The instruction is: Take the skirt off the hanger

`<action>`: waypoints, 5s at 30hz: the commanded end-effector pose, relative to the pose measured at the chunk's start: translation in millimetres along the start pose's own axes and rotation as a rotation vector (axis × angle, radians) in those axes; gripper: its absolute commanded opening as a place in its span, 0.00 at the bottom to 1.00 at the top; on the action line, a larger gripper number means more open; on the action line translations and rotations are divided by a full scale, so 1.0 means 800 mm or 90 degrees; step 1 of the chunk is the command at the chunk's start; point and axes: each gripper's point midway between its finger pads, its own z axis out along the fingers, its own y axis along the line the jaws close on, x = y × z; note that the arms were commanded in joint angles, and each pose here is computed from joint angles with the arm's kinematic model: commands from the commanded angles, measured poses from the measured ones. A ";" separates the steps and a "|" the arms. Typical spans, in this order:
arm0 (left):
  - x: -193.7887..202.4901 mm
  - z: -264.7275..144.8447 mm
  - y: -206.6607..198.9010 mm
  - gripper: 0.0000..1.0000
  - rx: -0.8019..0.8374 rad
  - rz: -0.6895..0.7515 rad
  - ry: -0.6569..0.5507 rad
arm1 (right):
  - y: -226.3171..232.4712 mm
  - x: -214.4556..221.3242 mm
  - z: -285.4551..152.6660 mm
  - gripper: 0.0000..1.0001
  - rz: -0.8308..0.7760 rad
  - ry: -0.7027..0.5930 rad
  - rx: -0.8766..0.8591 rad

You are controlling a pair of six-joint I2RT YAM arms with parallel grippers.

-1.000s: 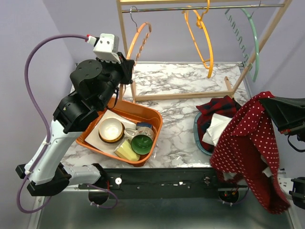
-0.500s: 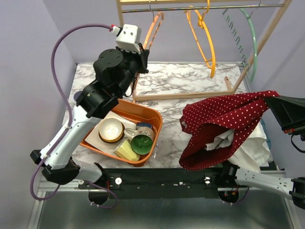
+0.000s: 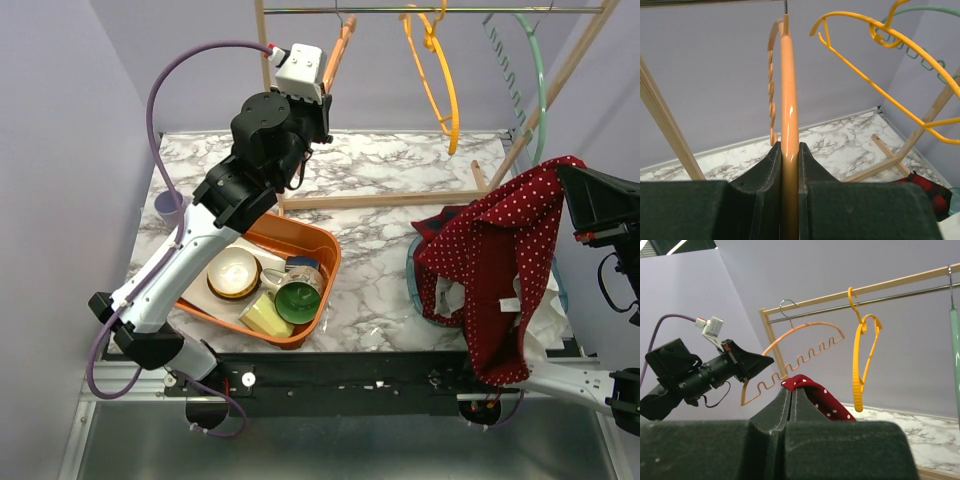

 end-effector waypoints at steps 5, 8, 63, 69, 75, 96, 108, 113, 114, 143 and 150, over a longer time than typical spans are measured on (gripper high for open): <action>-0.057 -0.019 0.010 0.00 -0.005 -0.041 -0.092 | -0.018 -0.017 -0.003 0.00 -0.003 -0.035 0.041; -0.047 -0.022 0.008 0.00 0.002 -0.044 -0.087 | -0.025 -0.010 -0.003 0.01 -0.013 -0.032 0.062; 0.002 -0.119 0.019 0.99 0.073 -0.113 0.007 | -0.157 0.097 -0.067 0.01 -0.250 0.039 0.399; -0.026 -0.149 0.027 0.99 0.090 -0.135 -0.032 | -0.150 0.170 -0.058 0.01 -0.288 0.156 0.404; -0.036 -0.169 0.036 0.99 0.089 -0.134 -0.045 | -0.148 0.221 -0.039 0.01 -0.347 0.230 0.396; -0.042 -0.203 0.062 0.99 0.064 -0.110 -0.063 | -0.276 0.370 -0.196 0.01 -0.026 0.300 0.849; -0.050 -0.221 0.073 0.99 0.053 -0.131 -0.091 | -0.299 0.594 -0.274 0.01 0.443 0.463 0.970; -0.053 -0.230 0.083 0.99 0.039 -0.132 -0.105 | -0.304 0.614 -0.275 0.01 0.444 0.518 0.985; -0.052 -0.230 0.087 0.99 0.030 -0.130 -0.105 | -0.307 0.616 -0.277 0.01 0.438 0.524 0.990; -0.056 -0.262 0.099 0.99 0.034 -0.143 -0.122 | -0.320 0.371 -0.111 0.84 0.143 0.332 0.758; -0.048 -0.263 0.102 0.99 0.026 -0.146 -0.110 | -0.355 0.389 -0.096 1.00 0.109 0.382 0.743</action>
